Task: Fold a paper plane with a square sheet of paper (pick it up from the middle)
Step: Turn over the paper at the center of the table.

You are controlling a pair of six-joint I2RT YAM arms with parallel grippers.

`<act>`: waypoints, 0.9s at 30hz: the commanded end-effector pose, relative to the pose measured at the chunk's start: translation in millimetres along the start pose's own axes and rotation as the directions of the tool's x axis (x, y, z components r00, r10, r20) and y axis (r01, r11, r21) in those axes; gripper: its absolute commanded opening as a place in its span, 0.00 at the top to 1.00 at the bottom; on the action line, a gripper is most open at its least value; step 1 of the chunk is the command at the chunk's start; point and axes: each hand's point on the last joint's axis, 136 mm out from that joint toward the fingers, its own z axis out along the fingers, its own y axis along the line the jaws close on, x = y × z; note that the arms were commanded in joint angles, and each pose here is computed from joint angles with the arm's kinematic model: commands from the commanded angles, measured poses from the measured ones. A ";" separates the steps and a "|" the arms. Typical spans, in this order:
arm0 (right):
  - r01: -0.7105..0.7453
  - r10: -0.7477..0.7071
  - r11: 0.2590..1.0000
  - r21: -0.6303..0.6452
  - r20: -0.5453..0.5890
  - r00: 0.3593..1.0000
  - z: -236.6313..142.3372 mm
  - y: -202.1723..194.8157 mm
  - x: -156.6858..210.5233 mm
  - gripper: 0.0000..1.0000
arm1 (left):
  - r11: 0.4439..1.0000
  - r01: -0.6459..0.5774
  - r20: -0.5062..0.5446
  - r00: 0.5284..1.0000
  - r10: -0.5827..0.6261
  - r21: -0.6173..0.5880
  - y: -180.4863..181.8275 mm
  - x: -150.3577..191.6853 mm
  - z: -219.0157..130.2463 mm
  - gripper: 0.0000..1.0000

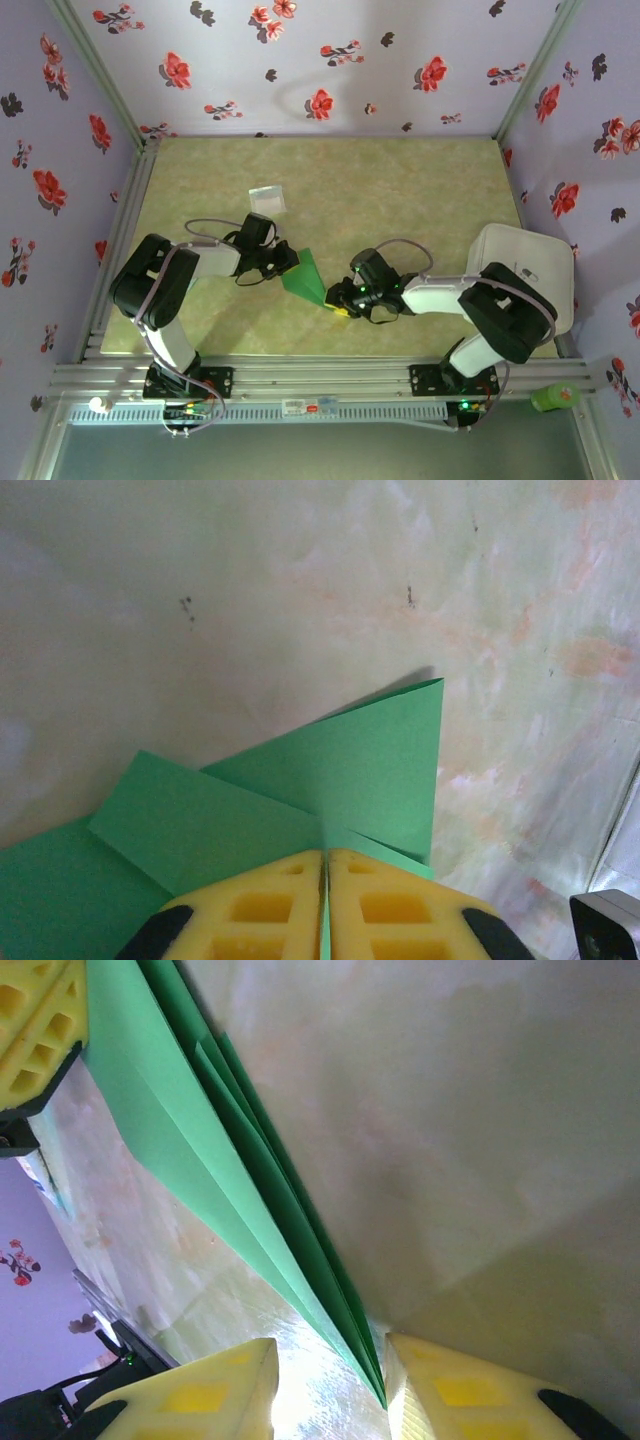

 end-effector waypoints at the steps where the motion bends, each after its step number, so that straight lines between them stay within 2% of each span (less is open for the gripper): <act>1: 0.005 -0.005 0.999 -0.040 0.004 1.000 5.3 5.9 -2.7 0.68 | 0.992 0.055 -0.017 0.998 -0.057 -0.113 36.1 8.3 5.2 0.89; 13: 0.033 -0.031 0.997 -0.064 0.022 0.999 5.6 8.5 -7.5 0.70 | 0.992 0.057 -0.014 0.998 -0.059 -0.110 34.2 7.4 4.2 0.89; 21: 0.033 -0.032 0.997 -0.065 0.029 0.999 6.9 4.6 -9.9 0.81 | 0.994 0.053 -0.011 0.998 -0.055 -0.099 28.9 5.5 1.5 0.88; 27: 0.044 -0.041 0.996 -0.081 0.031 0.999 6.0 5.7 -10.2 0.92 | 1.000 0.009 0.023 1.000 -0.008 -0.026 1.7 -5.0 -11.1 0.78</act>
